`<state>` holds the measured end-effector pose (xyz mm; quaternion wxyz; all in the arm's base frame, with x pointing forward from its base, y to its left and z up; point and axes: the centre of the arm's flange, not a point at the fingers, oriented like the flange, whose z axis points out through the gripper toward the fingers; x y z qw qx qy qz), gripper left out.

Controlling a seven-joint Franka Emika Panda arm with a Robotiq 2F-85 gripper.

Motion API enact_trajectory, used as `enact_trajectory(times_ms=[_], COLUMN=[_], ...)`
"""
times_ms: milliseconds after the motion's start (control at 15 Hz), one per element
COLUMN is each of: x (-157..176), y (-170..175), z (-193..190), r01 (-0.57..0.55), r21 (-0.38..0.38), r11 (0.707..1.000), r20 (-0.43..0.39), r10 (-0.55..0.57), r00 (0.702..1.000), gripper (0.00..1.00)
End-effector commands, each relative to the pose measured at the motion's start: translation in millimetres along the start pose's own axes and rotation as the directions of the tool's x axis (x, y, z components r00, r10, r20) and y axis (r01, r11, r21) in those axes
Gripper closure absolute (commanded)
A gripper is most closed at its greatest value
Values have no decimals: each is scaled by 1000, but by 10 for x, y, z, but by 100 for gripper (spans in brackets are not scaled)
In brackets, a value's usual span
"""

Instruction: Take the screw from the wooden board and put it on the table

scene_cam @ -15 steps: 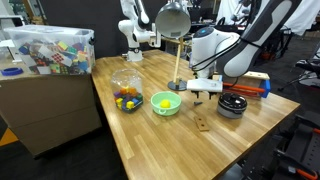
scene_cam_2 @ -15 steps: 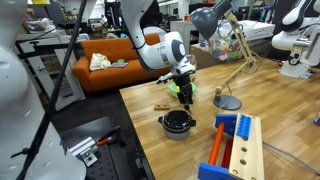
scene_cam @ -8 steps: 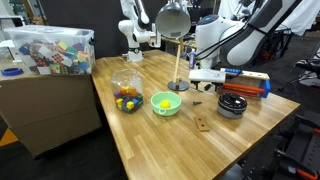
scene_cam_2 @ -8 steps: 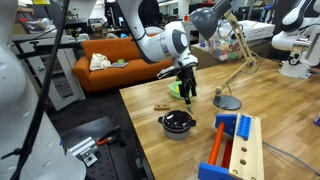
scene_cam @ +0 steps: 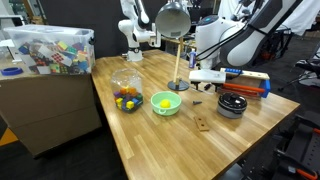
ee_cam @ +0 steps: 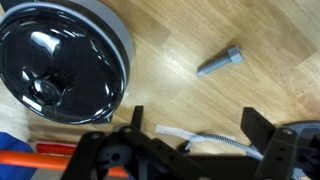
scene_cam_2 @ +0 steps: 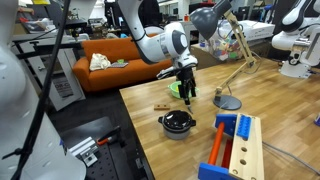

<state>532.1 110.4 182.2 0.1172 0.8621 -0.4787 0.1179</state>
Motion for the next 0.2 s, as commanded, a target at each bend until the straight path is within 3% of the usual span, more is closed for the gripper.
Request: enact_trajectory(times_ms=[0,133], x=[0,0], y=[0,0], z=[0,0], r01=[0,0], r21=[0,0], r11=[1000,1000], r20=[0,0], r10=[0,0], r00=[1000,1000], gripper=[1,1])
